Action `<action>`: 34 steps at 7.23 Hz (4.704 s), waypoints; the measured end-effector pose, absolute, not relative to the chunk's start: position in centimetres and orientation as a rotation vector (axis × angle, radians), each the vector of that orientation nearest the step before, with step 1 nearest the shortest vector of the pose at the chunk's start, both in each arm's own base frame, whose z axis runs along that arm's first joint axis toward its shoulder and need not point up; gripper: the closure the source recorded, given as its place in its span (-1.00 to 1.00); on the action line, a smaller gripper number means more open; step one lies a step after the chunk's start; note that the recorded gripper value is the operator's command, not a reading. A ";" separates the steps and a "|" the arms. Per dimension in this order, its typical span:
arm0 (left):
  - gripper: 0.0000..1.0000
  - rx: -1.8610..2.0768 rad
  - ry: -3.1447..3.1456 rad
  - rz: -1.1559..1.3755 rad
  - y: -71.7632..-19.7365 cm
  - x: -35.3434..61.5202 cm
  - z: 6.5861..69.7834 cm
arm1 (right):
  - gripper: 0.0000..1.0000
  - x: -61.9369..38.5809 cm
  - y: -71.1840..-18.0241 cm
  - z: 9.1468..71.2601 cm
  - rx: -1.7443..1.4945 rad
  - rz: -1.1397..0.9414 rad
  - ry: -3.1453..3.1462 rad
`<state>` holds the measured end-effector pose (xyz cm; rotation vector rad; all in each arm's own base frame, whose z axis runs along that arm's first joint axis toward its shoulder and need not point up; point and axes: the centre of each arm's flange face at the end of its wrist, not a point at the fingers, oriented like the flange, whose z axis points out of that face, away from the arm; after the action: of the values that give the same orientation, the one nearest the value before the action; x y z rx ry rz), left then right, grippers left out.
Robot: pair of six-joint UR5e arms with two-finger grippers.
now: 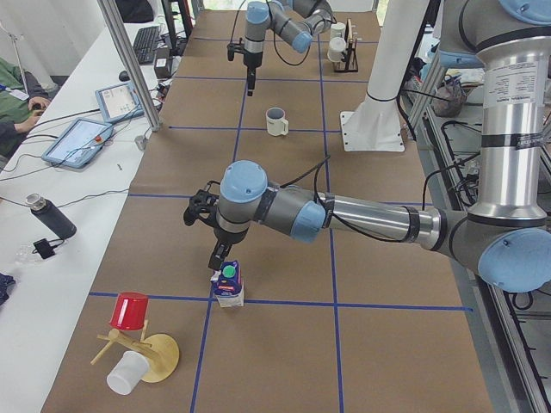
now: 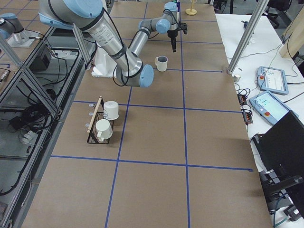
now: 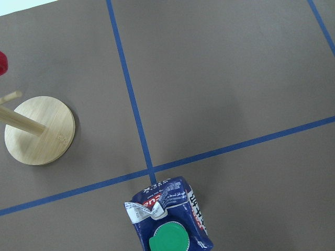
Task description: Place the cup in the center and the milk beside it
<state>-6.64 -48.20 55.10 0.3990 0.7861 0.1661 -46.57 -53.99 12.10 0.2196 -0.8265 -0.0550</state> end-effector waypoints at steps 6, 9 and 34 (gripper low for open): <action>-0.98 0.408 0.782 0.180 -48.1 -6.6 55.4 | -1.00 -4.0 -57.8 49.6 0.188 -0.311 -0.719; -0.98 0.391 0.777 0.172 -48.2 -6.6 56.5 | -1.00 5.2 -48.3 62.1 0.077 -0.221 -0.580; 1.00 0.294 0.820 0.069 -52.1 2.5 63.4 | -1.00 6.1 -45.0 67.3 0.055 -0.184 -0.589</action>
<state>2.52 -52.12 63.35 0.2941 0.8196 0.0688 6.11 -44.96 67.29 0.0547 -0.5893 -0.1844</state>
